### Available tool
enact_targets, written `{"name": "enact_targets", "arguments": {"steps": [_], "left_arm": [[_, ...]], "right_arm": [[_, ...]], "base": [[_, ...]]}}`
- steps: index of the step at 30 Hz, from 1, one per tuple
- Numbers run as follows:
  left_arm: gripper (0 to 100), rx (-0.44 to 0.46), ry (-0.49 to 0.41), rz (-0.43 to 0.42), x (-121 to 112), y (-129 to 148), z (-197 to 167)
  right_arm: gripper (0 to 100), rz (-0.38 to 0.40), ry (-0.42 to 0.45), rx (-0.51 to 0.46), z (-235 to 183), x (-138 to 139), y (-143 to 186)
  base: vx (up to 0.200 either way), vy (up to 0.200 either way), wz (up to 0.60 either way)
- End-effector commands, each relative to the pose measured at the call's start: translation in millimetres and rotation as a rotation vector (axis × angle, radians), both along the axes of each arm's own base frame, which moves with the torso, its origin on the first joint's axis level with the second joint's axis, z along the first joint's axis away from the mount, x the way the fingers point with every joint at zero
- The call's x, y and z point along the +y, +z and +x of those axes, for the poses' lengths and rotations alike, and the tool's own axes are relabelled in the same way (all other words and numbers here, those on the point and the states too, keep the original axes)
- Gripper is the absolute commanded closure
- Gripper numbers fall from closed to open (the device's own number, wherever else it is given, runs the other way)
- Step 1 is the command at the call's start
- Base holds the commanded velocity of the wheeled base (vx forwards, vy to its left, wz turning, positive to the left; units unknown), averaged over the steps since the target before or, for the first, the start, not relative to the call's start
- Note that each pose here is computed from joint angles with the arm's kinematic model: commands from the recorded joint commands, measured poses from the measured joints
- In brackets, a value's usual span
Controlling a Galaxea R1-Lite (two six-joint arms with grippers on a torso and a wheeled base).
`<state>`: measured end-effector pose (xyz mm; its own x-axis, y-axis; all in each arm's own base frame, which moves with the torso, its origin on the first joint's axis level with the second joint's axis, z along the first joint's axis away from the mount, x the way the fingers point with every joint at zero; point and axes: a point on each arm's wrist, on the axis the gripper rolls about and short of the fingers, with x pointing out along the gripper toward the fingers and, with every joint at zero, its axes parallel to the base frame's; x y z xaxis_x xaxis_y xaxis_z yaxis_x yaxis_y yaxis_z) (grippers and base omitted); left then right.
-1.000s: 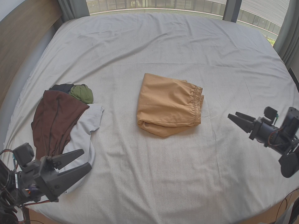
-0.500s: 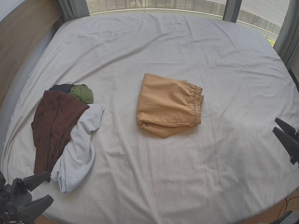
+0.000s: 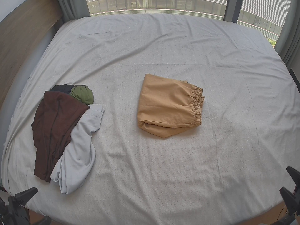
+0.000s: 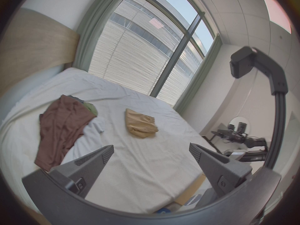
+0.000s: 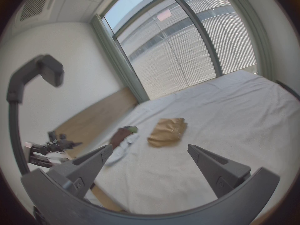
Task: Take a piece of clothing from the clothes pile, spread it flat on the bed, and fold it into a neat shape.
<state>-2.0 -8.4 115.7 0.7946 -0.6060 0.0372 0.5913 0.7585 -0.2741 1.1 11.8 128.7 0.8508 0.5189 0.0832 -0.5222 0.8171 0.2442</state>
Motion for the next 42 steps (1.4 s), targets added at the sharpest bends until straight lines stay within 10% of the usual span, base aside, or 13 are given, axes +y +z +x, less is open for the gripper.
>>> {"name": "enact_targets", "arguments": {"steps": [1,4,14,42], "left_arm": [[0,-0.007,0.294,0.154,6.1,-32.1,-14.3],[0,-0.005,0.425,0.175,6.2,-32.3,-13.9],[0,-0.027,0.707,0.233,8.9,-35.8,-17.8],[0,-0.048,0.648,0.282,8.2,-40.4,-20.5]], "right_arm": [[0,-0.193,-0.558,-0.015,-24.9,-11.9,-46.6],[0,-0.203,-0.672,0.003,-25.4,-14.4,-46.6],[0,-0.240,-0.632,-0.016,-24.1,-13.4,-48.8],[0,-0.270,-0.549,0.012,-23.9,-11.8,-53.3]], "base": [[0.000,0.000,0.00],[0.000,0.000,0.00],[0.000,0.000,0.00],[0.000,0.000,0.00]]}}
